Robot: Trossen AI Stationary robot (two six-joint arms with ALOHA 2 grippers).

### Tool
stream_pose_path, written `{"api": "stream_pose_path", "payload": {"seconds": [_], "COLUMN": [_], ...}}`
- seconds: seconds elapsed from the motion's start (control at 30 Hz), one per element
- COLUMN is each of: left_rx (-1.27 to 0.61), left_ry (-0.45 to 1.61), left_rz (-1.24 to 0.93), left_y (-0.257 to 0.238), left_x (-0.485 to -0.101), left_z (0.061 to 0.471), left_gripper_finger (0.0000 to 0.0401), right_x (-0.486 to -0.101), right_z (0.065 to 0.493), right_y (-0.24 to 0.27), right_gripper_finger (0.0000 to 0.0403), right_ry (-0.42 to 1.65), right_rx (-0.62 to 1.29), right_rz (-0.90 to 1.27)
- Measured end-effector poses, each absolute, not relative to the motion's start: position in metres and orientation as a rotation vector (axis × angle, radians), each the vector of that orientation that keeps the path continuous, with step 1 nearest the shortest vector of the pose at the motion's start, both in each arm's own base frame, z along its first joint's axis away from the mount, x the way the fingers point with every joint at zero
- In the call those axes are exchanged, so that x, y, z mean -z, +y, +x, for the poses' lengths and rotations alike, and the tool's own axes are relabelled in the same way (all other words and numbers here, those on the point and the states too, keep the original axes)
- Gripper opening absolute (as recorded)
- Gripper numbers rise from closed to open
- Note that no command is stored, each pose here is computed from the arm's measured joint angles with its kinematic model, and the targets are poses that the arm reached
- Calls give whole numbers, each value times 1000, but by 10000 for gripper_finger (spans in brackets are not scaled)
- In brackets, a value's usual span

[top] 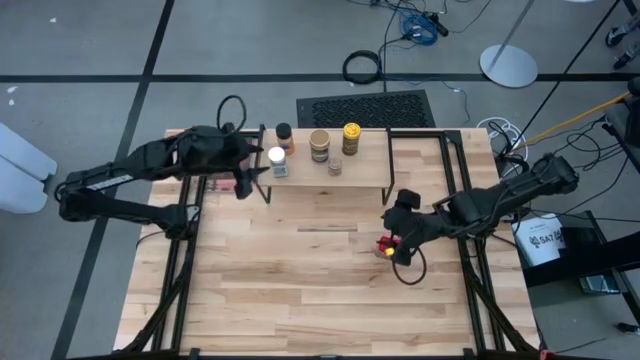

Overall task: Shelf spices
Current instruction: Remove the white seasoning bottle from the shelf

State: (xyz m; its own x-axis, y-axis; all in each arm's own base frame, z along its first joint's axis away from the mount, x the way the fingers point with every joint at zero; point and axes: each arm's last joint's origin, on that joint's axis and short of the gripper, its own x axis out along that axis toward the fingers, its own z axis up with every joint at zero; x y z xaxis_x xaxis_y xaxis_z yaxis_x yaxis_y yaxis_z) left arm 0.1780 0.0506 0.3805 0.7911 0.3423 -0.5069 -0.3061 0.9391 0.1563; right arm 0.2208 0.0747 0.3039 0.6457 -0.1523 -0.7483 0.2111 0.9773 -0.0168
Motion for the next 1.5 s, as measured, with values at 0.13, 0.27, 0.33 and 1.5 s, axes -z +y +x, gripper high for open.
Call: {"api": "stream_pose_path", "payload": {"seconds": [0.13,0.27,0.33,1.5], "left_rx": [-345,-355,-329,-354], "left_ry": [633,681,706,776], "left_rz": [78,88,75,7], "left_y": [60,69,73,106], "left_x": [-371,-363,-358,-358], "left_z": [187,196,201,199], "left_gripper_finger": [260,261,261,301], "right_x": [-321,-328,-328,-327], "right_z": [223,224,224,223], "right_y": [75,76,75,75], "right_gripper_finger": [311,311,311,311], "right_ry": [791,770,772,781], "right_rx": [188,181,181,178], "right_rz": [53,59,58,48]}}
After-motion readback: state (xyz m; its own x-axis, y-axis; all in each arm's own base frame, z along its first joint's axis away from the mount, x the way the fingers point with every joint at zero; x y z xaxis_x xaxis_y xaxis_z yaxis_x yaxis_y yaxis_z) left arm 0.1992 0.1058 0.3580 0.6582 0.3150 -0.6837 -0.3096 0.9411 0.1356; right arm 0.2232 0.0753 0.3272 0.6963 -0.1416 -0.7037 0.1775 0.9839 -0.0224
